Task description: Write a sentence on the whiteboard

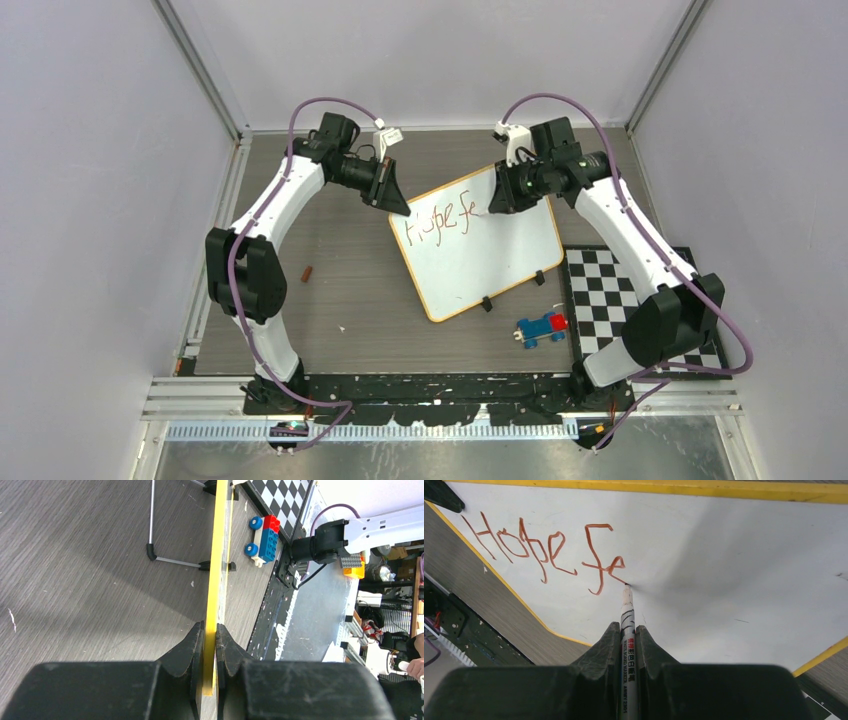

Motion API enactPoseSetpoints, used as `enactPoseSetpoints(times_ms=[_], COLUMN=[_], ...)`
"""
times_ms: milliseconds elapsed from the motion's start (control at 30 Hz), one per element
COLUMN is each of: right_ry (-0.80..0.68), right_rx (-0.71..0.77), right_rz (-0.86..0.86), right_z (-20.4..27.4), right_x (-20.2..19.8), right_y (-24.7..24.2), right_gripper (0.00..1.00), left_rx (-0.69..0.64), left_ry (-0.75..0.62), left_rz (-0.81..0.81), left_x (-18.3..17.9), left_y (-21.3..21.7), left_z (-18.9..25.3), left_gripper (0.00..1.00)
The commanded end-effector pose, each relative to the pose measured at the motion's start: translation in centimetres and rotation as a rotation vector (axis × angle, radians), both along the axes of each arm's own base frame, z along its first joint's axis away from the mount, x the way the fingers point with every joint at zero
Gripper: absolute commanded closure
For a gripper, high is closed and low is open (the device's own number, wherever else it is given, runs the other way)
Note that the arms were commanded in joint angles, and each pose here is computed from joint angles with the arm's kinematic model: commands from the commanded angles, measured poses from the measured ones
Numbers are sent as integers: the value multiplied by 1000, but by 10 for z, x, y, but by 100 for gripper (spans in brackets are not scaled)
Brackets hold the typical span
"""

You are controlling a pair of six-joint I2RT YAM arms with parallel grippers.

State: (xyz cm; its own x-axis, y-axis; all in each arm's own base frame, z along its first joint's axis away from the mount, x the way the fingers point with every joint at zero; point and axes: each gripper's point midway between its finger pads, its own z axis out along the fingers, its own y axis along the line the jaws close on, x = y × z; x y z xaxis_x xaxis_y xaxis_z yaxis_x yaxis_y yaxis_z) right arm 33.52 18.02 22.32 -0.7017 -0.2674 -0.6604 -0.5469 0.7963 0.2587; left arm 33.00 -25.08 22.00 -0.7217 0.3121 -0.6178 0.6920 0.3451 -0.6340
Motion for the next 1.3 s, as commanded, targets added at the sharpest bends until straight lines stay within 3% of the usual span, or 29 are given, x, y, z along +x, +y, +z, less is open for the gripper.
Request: enactPoseSetpoints(times_ms=[0, 600, 1267], right_ry=[-110, -112, -158], right_rx=[-40, 24, 11], right_rz=[-35, 20, -7], right_z=[23, 36, 54], right_x=[15, 19, 16], right_y=[-15, 20, -7], right_gripper=[100, 100, 100], left_rx=[16, 16, 14], left_ry=[-2, -2, 0], left_rz=[-8, -11, -12], left_x=[-4, -5, -5], left_y=[-4, -4, -4], left_z=[3, 3, 3], left_gripper=[100, 100, 100])
